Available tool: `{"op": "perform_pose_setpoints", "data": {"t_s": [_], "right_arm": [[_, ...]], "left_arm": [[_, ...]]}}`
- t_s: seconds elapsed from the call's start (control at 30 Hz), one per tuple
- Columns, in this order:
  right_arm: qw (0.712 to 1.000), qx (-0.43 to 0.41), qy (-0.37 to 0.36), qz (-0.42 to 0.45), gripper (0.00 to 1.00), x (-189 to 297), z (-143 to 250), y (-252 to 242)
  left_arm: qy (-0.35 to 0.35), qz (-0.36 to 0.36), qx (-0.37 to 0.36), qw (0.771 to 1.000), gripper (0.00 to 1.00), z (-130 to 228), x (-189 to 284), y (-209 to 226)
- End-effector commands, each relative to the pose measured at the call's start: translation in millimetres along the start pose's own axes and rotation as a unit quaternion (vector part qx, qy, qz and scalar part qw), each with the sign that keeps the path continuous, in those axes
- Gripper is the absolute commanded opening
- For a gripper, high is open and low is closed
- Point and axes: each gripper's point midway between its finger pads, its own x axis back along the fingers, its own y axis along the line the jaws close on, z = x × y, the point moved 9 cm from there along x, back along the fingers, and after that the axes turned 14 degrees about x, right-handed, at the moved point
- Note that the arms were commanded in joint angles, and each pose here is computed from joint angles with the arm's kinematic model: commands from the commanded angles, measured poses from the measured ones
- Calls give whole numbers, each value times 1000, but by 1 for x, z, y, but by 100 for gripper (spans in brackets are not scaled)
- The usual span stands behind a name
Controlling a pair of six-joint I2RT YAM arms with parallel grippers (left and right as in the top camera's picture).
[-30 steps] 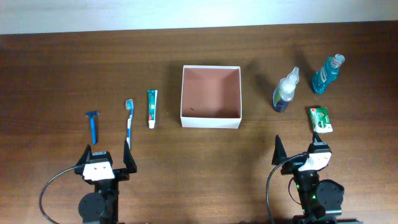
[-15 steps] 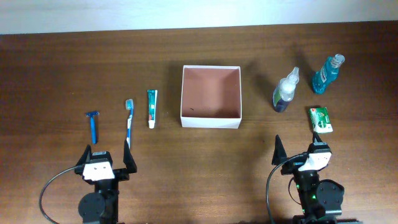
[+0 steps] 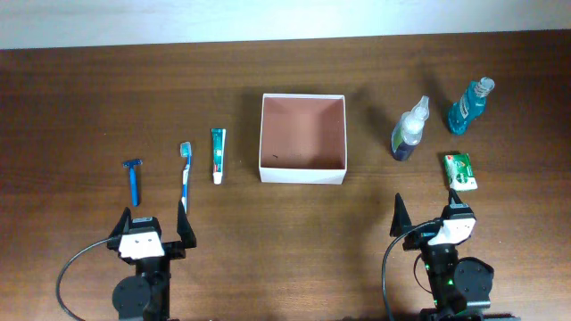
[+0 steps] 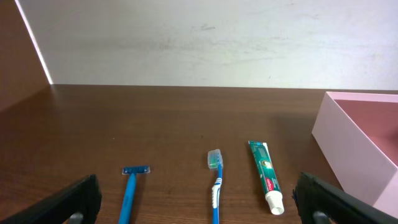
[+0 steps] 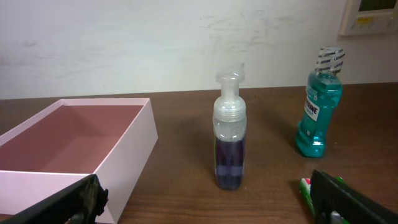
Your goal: Pack container
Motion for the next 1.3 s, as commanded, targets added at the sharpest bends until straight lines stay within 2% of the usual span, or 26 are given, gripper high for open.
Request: {"op": "perform_pose_setpoints", "data": {"t_s": [0.0,0.4,0.63,0.97,1.13,1.27], "right_arm": [[1000,4,1,-5,98,0,2,1],[999,3,-8,-32,98,0,-1,6],[996,9,-56,-63,98,1,-14,10],[980,22,-195,-33,98,15,-67,0],[977,18,-211,13,98,25,-105,-13],[982,21,-185,14,98,25,-139,-20]], "left_arm": [[3,11,-6,1000,99,1,0,-2],[3,11,-6,1000,99,1,0,-2],[3,11,-6,1000,99,1,0,-2],[3,11,-6,1000,99,1,0,-2],[3,11,-6,1000,99,1,0,-2],[3,11,-6,1000,99,1,0,-2]]}}
